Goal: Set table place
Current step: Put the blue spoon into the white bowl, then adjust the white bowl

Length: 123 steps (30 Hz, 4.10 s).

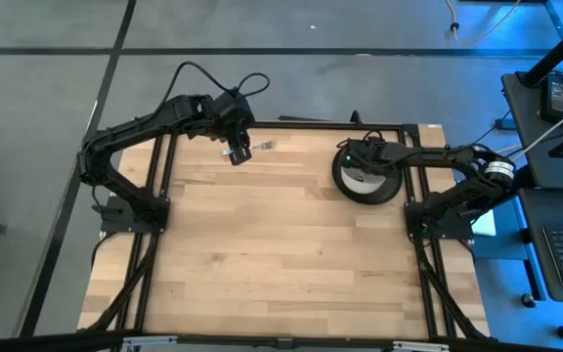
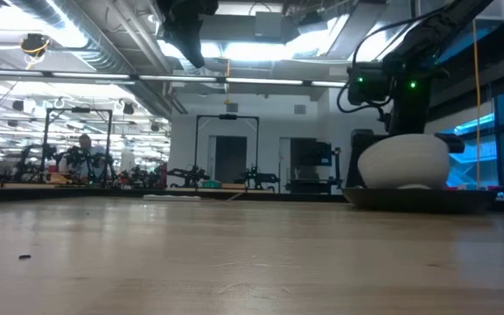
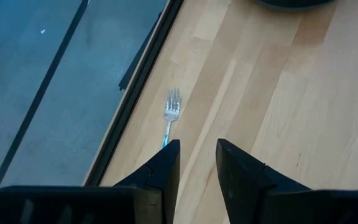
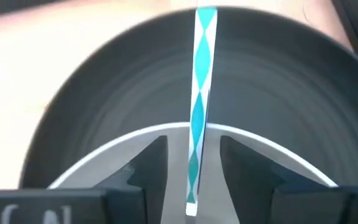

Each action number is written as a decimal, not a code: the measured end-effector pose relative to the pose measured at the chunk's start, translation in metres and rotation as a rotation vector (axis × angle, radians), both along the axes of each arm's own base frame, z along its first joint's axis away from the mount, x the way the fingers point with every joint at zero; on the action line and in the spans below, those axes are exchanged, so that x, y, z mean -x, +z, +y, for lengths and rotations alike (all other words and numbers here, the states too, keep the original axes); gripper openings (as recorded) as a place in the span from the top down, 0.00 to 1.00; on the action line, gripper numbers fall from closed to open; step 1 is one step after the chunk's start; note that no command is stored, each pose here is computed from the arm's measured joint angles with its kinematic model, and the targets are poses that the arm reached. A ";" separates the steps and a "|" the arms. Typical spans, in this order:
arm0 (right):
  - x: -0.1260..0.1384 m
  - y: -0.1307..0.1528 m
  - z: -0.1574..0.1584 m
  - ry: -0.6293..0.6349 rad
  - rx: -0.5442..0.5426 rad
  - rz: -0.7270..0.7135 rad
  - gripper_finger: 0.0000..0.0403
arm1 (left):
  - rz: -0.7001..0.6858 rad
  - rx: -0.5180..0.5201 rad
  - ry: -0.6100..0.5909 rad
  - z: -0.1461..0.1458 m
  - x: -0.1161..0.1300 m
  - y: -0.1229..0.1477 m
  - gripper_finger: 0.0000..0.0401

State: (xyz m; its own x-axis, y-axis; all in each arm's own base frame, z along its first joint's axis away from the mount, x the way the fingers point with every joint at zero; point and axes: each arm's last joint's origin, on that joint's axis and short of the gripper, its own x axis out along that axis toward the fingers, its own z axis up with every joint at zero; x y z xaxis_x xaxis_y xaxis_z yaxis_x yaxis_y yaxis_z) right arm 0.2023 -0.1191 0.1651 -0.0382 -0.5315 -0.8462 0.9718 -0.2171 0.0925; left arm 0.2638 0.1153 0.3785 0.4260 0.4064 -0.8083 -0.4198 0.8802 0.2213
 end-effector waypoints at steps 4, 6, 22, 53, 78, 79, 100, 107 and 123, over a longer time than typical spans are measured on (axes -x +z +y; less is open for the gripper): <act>-0.006 0.001 0.008 0.009 0.039 -0.017 0.63 | 0.000 0.000 0.000 0.000 0.000 0.000 0.76; -0.010 0.001 0.015 0.003 0.067 -0.038 0.63 | -0.003 -0.001 0.000 0.000 0.000 0.000 0.76; -0.017 0.002 0.055 0.032 0.144 -0.028 0.63 | -0.054 -0.022 0.001 0.002 -0.004 0.003 0.76; -0.010 -0.003 0.061 -0.088 -0.076 -0.073 0.63 | -0.048 -0.020 0.000 0.002 -0.004 0.003 0.76; -0.026 0.030 0.068 -0.035 0.053 -0.059 0.77 | -0.048 -0.020 0.000 0.002 -0.004 0.003 0.76; -0.028 0.035 0.069 -0.025 0.031 -0.060 0.79 | -0.048 -0.020 0.000 0.002 -0.004 0.003 0.76; -0.052 0.056 0.159 0.109 -0.244 -0.172 1.00 | -0.047 -0.021 -0.001 0.002 -0.004 0.003 0.76; -0.053 0.032 0.161 0.045 -0.202 0.000 1.00 | -0.046 -0.021 -0.002 0.002 -0.004 0.003 0.76; -0.067 0.013 0.132 -0.011 -0.131 0.042 1.00 | -0.046 -0.021 -0.002 0.002 -0.004 0.003 0.76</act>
